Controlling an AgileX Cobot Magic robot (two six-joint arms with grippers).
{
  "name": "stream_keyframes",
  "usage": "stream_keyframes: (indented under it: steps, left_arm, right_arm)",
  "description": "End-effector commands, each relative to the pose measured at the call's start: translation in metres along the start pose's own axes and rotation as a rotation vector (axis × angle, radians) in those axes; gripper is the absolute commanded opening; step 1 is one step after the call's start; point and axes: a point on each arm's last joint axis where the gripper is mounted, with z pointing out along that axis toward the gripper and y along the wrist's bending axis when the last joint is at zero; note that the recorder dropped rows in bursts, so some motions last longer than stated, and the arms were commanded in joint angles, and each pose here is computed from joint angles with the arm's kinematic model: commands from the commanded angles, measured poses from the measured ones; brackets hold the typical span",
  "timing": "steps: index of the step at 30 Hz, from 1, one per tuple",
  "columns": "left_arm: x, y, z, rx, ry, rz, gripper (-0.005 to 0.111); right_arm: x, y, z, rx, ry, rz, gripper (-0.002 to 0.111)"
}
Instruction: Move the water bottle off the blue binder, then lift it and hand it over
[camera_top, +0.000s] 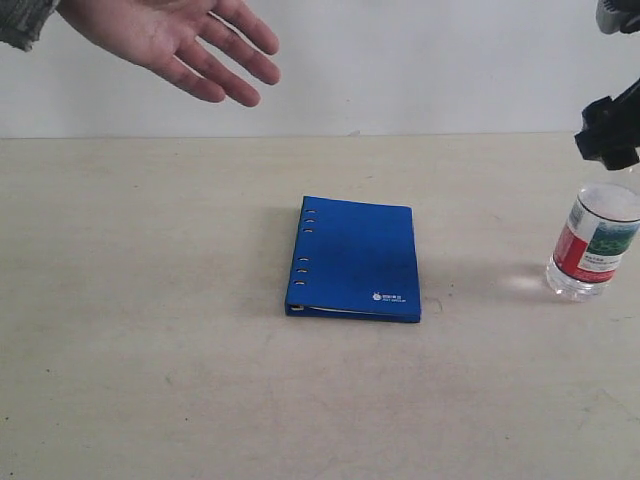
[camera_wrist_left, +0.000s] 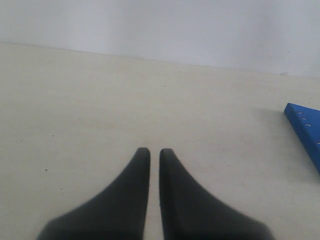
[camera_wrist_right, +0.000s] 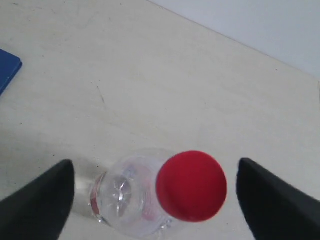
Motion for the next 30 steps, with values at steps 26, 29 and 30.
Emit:
stream_keyframes:
  steps: [26, 29, 30]
  left_arm:
    - [-0.001, 0.000, 0.000, 0.001, -0.013, -0.014, 0.007]
    - [-0.001, 0.000, 0.000, 0.001, -0.013, -0.014, 0.007]
    - [-0.001, 0.000, 0.000, 0.001, -0.013, -0.014, 0.007]
  right_arm:
    - [-0.050, 0.076, -0.110, -0.764, -0.101, 0.104, 0.000]
    - [-0.043, 0.099, -0.104, -0.829, 0.009, -0.018, 0.000]
    - [-0.042, 0.106, -0.101, -0.841, 0.037, -0.052, 0.000]
